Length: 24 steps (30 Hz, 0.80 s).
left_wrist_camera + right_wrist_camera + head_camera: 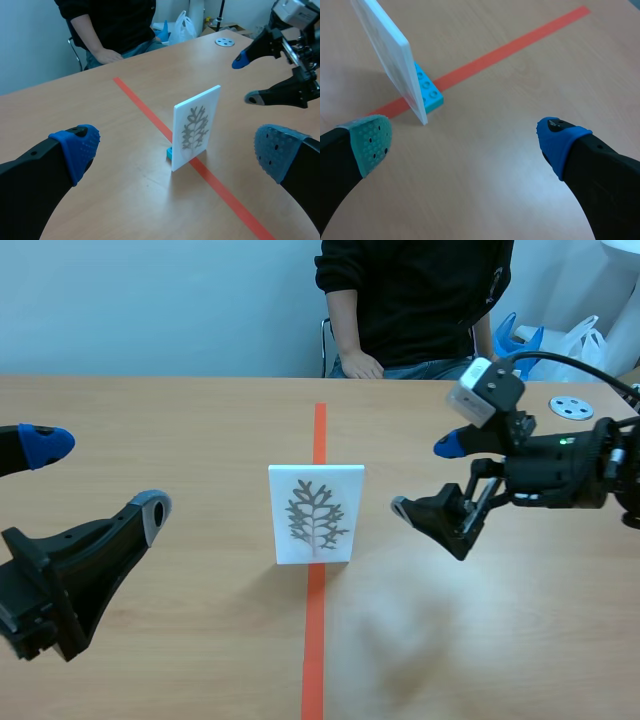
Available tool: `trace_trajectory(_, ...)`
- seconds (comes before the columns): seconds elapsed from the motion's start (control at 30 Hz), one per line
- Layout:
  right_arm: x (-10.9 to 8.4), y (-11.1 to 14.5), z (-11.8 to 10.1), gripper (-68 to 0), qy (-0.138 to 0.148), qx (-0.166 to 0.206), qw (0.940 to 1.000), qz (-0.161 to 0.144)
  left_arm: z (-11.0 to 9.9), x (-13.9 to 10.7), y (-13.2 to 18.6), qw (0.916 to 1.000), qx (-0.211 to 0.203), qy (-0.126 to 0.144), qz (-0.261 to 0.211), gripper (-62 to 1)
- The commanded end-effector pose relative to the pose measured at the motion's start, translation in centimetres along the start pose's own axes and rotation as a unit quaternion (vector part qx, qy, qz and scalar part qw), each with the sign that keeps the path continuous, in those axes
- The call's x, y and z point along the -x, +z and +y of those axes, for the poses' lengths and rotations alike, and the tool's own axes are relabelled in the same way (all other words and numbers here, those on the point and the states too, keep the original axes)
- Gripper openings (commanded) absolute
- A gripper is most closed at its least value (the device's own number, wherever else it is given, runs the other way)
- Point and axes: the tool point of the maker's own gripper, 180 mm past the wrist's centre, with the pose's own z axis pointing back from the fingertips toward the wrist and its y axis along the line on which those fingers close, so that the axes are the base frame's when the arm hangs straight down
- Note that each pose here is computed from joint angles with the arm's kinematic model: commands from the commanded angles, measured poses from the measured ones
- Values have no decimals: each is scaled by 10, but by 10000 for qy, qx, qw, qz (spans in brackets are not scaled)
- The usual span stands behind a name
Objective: Sort the leaf by its shape. The table is split by an orange tape line. A compound leaf with several leaflets goes to the left side, a simple leaf with one blade goes to the right side. Return to the home posture when a red brick is placed on the table.
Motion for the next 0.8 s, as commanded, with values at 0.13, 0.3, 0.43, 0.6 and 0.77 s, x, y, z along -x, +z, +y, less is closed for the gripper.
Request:
trace_trajectory(0.13, -11, -25, 6, -86, 25, -289, 9995, -158, 1, -7, 2, 9999, -41, -10, -111, 14)
trace_trajectory(0.3, -10, -46, 21, -186, -50, -533, 9983, -242, 4, -8, 2, 9999, -74, -47, -122, 14)
trace_trajectory(0.43, -11, -62, 31, -205, 34, -627, 9979, -168, 4, -8, 2, 9999, -72, -46, -120, 14)
trace_trajectory(0.6, -9, -76, 43, -203, 200, -741, 9970, -17, 4, -8, 2, 9999, -72, -45, -109, 14)
trace_trajectory(0.77, -7, -90, 61, -203, 147, -870, 9961, -7, 4, -7, 2, 9999, -72, -45, -102, 14)
